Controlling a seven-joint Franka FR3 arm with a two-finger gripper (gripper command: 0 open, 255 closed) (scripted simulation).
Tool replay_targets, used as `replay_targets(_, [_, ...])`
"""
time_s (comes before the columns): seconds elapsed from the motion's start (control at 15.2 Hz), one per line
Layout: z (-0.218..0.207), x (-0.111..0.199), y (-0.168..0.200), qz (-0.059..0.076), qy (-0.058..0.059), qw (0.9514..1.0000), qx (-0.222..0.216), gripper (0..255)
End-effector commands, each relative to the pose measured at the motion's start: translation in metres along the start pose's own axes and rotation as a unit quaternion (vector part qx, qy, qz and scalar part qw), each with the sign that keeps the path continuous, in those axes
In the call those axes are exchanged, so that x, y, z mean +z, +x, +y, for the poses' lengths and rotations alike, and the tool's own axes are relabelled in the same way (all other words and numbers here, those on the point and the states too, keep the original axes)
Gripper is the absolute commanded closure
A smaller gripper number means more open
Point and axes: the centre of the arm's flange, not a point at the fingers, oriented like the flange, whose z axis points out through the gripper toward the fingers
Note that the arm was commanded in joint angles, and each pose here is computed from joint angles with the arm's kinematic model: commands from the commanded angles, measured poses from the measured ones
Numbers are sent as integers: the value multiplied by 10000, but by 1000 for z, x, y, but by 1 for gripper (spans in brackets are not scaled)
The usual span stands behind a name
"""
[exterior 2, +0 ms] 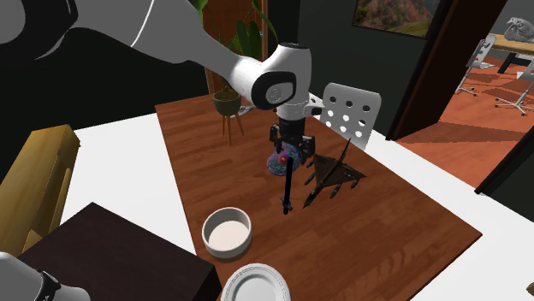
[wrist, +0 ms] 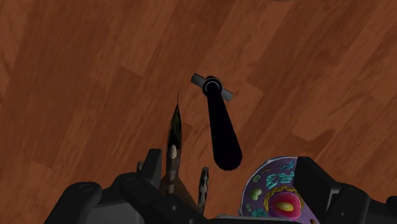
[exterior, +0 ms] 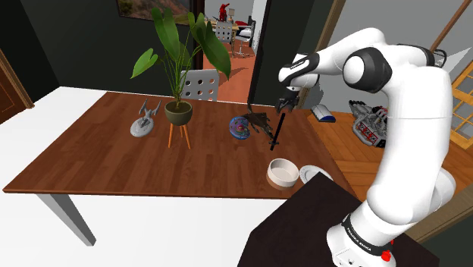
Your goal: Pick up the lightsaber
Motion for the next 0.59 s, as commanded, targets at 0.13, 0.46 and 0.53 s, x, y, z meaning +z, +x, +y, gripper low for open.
replay_targets(0.13, [0, 15, -1, 3, -1, 10000, 2, 0])
replay_targets(0.46, [-1, 14, -1, 3, -1, 10000, 2, 255])
replay_targets(0.53, [-1, 14, -1, 3, -1, 10000, 2, 255])
